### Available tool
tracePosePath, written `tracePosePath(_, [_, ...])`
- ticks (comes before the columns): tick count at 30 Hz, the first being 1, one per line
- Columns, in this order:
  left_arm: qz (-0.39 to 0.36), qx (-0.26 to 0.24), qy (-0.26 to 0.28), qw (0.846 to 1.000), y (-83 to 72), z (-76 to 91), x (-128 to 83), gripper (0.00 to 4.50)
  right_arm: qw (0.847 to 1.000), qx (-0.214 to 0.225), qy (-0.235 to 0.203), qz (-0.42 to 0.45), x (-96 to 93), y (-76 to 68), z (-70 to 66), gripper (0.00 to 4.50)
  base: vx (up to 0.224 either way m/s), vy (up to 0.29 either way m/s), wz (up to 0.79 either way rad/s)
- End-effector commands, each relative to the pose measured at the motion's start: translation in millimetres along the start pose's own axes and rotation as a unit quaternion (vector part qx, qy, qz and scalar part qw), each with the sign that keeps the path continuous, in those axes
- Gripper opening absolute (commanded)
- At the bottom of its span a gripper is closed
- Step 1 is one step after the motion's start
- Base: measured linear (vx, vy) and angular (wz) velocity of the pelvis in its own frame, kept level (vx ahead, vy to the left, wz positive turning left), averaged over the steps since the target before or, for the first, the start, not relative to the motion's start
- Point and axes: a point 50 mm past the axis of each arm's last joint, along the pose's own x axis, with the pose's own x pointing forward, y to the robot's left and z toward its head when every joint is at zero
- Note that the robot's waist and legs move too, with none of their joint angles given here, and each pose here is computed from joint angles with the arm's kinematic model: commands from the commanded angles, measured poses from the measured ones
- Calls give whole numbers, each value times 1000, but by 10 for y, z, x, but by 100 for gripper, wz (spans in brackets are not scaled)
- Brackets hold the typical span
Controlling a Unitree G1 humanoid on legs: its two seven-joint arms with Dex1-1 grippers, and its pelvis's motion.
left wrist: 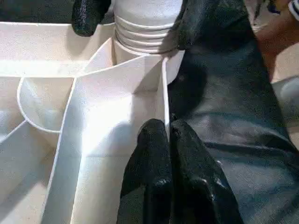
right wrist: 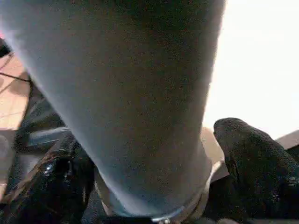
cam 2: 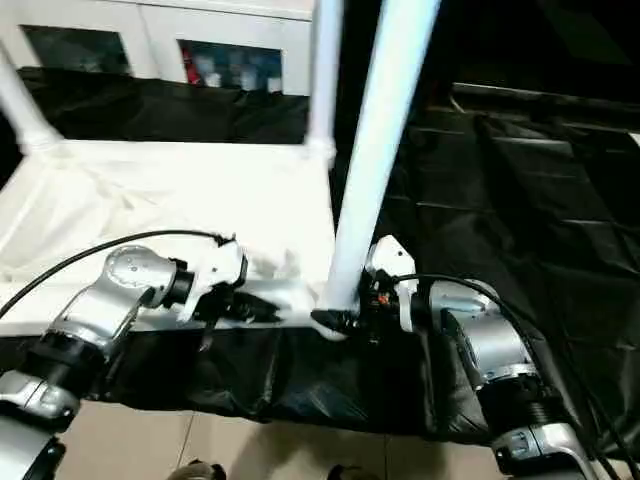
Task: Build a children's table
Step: Rotate leg to tighten
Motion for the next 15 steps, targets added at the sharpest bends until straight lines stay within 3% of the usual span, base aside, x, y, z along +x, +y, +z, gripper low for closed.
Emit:
tracePosePath(1, [-39, 28, -14, 999, -59, 88, 72, 0, 1000, 4, 20, 15, -5, 31, -49, 381, 0, 0, 0])
tracePosePath(5, [-39, 28, -13, 999, -61, 86, 63, 0, 999, 3, 25, 28, 22, 68, -70, 369, 0, 0, 0])
tracePosePath(9, [-30, 25, -16, 999, -51, 86, 72, 0, 1000, 7, 18, 25, 58, 94, -83, 321, 0, 0, 0])
tracePosePath(11, [21, 11, -20, 1000, 27, 107, 148, 0, 998, 24, -16, -49, 154, 36, -82, 296, 0, 0, 0])
tracePosePath(13, [35, 6, -20, 999, 49, 111, 171, 0, 997, 28, -22, -70, 179, 18, -84, 289, 0, 0, 0])
tracePosePath(15, [85, -13, -25, 996, 138, 156, 294, 0, 987, 49, -30, -151, 287, -55, -133, 281, 0, 0, 0])
